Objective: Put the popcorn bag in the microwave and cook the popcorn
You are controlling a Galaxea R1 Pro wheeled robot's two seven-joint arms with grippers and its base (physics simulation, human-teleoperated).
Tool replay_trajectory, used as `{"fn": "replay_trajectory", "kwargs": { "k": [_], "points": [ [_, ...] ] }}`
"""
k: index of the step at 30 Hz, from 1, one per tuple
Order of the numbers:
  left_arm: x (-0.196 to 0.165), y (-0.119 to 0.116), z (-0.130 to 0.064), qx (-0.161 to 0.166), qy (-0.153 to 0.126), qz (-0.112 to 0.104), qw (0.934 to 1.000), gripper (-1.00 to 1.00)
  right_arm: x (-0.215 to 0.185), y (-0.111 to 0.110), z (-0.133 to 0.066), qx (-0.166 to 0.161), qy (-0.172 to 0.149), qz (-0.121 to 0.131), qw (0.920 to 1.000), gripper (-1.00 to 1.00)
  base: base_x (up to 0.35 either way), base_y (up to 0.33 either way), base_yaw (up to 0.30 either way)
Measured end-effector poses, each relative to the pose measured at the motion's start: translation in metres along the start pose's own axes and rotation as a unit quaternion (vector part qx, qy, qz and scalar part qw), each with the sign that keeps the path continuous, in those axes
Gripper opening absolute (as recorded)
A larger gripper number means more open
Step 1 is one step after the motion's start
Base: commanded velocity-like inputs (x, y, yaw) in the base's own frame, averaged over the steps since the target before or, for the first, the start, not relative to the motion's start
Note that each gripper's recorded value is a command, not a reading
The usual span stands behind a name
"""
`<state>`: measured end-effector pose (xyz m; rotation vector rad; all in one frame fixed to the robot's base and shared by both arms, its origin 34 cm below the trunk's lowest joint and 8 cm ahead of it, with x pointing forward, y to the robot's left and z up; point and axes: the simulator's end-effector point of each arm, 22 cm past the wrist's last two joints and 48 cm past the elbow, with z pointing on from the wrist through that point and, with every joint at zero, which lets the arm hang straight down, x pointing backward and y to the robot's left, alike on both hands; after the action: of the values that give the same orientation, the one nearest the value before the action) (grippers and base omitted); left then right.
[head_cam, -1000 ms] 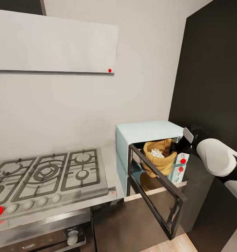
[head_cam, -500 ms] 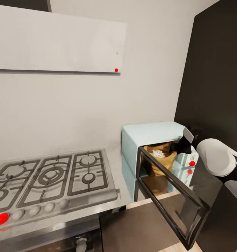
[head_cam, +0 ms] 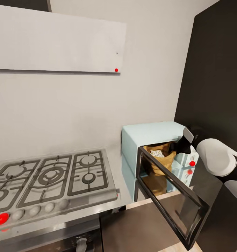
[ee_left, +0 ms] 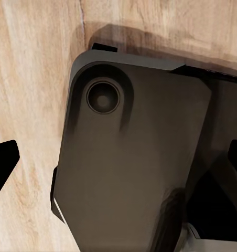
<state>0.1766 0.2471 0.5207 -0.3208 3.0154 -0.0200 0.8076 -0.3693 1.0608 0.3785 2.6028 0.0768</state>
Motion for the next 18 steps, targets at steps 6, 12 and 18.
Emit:
{"fn": "replay_trajectory", "kwargs": {
  "k": [6,12,18],
  "points": [
    [0.0,0.0,0.0,0.0,0.0,0.0,1.0,1.0,-0.0001,-0.0008,-0.0001,0.001,0.0,0.0,1.0,-1.0,0.0,0.0,0.0],
    [0.0,0.0,0.0,0.0,0.0,0.0,1.0,1.0,-0.0002,-0.0014,-0.0001,0.001,0.0,0.0,1.0,-1.0,0.0,0.0,0.0],
    [0.0,0.0,0.0,0.0,0.0,0.0,1.0,1.0,-0.0003,-0.0026,-0.0002,0.002,0.0,0.001,1.0,-1.0,0.0,0.0,-0.081]
  ]
}}
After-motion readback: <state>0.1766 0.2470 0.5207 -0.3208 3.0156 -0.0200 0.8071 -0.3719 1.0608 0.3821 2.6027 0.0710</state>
